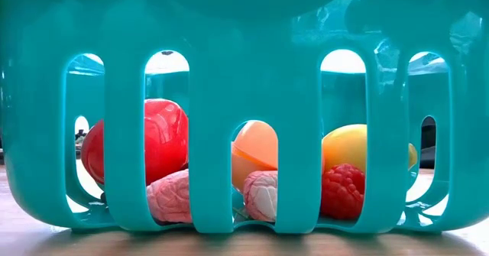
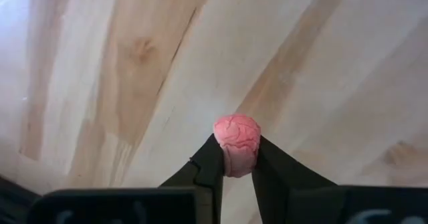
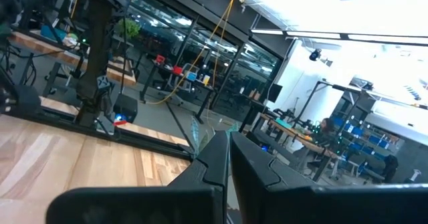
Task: Pick and placing Produce into tupperware
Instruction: Put the pink peach into the green basket
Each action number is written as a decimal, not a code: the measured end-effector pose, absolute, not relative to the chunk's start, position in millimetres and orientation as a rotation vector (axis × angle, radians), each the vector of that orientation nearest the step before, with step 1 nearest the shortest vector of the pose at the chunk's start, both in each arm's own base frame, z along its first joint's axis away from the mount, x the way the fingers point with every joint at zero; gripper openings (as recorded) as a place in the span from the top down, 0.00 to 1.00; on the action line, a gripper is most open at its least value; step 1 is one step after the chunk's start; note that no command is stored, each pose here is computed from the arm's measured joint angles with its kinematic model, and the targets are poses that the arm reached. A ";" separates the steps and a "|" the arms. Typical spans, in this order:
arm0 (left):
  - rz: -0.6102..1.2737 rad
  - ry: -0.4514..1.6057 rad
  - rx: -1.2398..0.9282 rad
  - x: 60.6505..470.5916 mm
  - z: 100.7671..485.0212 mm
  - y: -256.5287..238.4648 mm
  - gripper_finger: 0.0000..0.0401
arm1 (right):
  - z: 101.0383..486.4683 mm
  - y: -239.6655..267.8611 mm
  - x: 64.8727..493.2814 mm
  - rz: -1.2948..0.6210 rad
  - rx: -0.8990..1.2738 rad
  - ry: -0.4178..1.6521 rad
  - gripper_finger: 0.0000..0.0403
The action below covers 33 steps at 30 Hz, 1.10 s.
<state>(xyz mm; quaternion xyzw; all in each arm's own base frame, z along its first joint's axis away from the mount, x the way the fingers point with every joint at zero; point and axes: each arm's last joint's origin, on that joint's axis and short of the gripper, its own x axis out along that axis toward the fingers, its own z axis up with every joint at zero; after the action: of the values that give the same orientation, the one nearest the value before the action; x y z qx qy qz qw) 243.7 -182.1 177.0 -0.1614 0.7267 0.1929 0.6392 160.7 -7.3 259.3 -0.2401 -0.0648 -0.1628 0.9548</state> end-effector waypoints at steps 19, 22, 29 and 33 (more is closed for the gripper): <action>0.113 0.726 -0.199 278.1 296.2 -161.9 0.91 | 259.7 -7.3 160.5 -0.333 -0.494 -0.134 0.98; 0.095 0.793 -0.160 291.7 279.1 -158.7 0.91 | 259.6 -7.3 160.5 -0.331 -0.490 -0.134 0.98; 0.016 0.866 -0.188 317.3 257.7 -153.4 0.82 | 259.3 -7.3 160.6 -0.331 -0.487 -0.132 0.98; -0.010 0.880 -0.202 322.2 254.8 -153.0 0.78 | 259.3 -7.3 160.6 -0.330 -0.488 -0.131 0.98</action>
<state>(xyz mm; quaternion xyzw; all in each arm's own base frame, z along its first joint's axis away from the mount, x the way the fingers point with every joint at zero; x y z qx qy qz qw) 322.2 -153.0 254.8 -0.0978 0.4253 -0.0048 0.8997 160.6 -7.3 259.3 -0.2401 -0.0644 -0.1627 0.9548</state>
